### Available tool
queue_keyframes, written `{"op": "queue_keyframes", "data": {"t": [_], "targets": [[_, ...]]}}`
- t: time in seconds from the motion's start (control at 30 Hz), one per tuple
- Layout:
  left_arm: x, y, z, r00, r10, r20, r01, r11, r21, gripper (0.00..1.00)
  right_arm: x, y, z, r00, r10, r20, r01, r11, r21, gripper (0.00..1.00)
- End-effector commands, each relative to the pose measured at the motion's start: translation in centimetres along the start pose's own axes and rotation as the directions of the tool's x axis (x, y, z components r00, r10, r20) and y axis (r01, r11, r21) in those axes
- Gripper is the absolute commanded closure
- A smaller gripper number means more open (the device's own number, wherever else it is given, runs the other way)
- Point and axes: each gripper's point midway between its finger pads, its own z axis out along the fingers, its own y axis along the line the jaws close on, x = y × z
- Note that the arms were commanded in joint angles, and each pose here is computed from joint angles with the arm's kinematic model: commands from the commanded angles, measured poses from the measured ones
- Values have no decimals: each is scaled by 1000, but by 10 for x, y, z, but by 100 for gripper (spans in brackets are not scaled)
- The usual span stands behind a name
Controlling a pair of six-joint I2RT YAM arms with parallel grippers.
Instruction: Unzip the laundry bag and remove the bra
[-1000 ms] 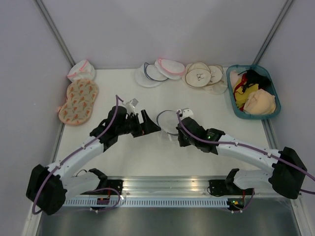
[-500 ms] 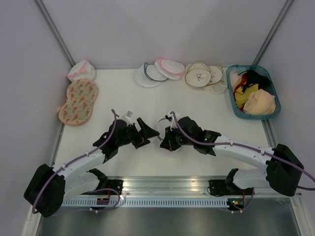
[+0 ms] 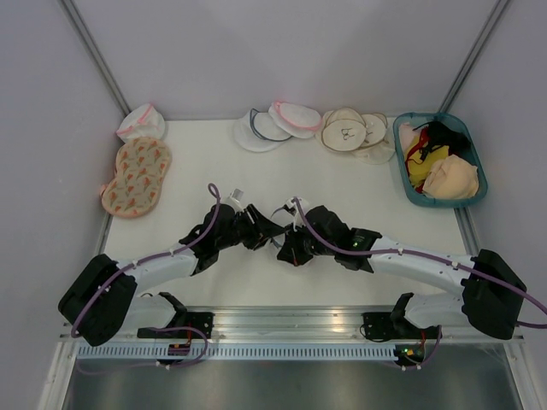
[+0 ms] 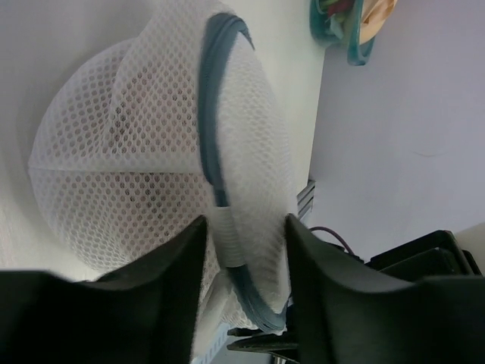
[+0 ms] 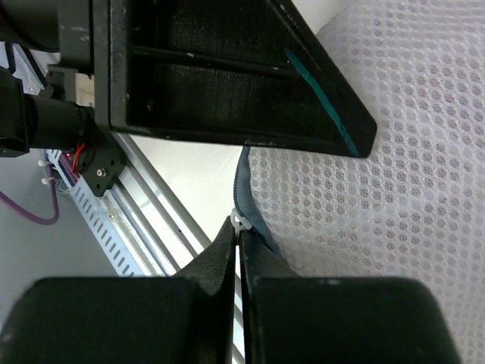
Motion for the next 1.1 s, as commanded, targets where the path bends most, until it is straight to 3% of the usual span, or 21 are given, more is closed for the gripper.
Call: {"op": "queue_keyframes", "data": {"t": [0.0,0.03,0.1,0.13,0.4,0.53,0.63,0.8,0.93,0.97,1.07], "targets": [[-15,-34,2,998,19,53,-24,995,93,54,-11,2,1,999,-40,27,40,999,14,100],[-16,-33,1,998,35,61,-40,995,87,70,-10,1,0,999,-40,23,40,999,21,99],[-20,-25,0,996,40,86,-44,998,43,84,-9,0,1,999,-42,15,42,999,27,100],[-23,-23,-1,994,55,97,-59,998,30,97,-5,-2,1,999,-45,-3,45,999,30,100],[-65,4,-12,970,160,183,-150,986,-68,98,49,-26,9,962,-42,-269,71,992,100,100],[-77,9,-16,959,246,142,-237,969,-74,98,64,-69,-6,944,-5,-330,118,939,324,100],[-83,14,-14,946,314,84,-308,948,-79,98,57,-99,-21,954,7,-300,149,856,495,99],[-68,15,-3,911,398,-104,-400,916,3,98,30,-154,-44,970,-1,-244,192,617,763,100],[-59,18,14,865,448,-227,-439,894,90,98,10,-190,-45,980,7,-201,174,473,864,100],[-51,21,14,855,432,-287,-417,902,112,98,3,-195,-43,981,-1,-193,173,447,878,100],[-58,19,29,843,436,-315,-415,900,136,98,-15,-200,-47,991,-15,-137,131,399,908,100]]}}
